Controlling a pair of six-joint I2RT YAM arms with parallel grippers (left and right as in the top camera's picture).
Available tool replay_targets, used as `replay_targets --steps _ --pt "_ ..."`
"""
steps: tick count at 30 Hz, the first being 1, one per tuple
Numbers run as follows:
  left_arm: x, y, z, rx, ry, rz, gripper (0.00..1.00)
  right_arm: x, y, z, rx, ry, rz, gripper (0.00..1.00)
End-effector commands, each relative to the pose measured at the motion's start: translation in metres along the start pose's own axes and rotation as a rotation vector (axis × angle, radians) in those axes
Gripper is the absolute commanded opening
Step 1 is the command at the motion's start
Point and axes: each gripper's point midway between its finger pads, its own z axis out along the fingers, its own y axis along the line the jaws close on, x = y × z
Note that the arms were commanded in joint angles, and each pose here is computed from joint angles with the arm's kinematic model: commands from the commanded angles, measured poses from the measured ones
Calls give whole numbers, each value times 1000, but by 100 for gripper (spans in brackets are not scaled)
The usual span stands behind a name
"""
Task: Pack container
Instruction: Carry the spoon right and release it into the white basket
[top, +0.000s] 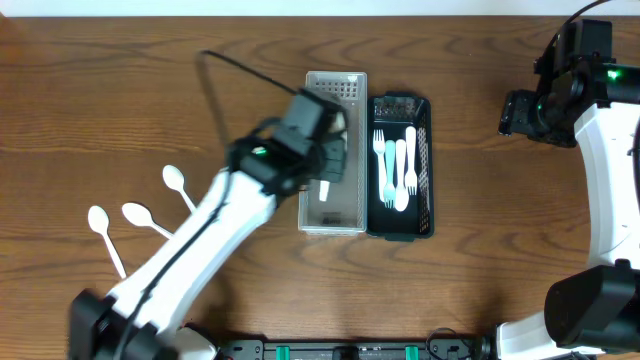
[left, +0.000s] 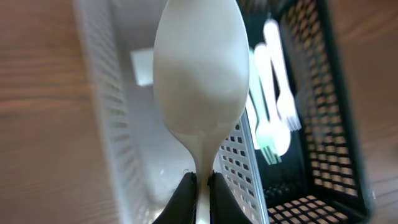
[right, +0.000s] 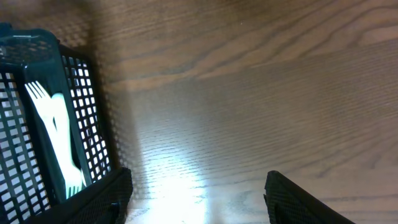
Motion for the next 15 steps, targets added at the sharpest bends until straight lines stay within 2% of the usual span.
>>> replay_targets --steps 1,6,9,11,13,15 --pt "17 5 42 -43 94 24 6 2 0 0 -3 5 -9 71" --pt "34 15 75 -79 174 21 8 3 0 0 -2 9 -8 71" --pt "32 14 73 -75 166 28 25 3 0 0 -2 9 -9 72" --pt "24 11 66 -64 142 47 31 3 0 0 -2 9 -9 72" --pt "13 6 50 -48 104 85 45 3 0 0 -2 9 -9 72" --pt "1 6 30 -49 60 97 52 3 0 0 -2 10 -9 72"
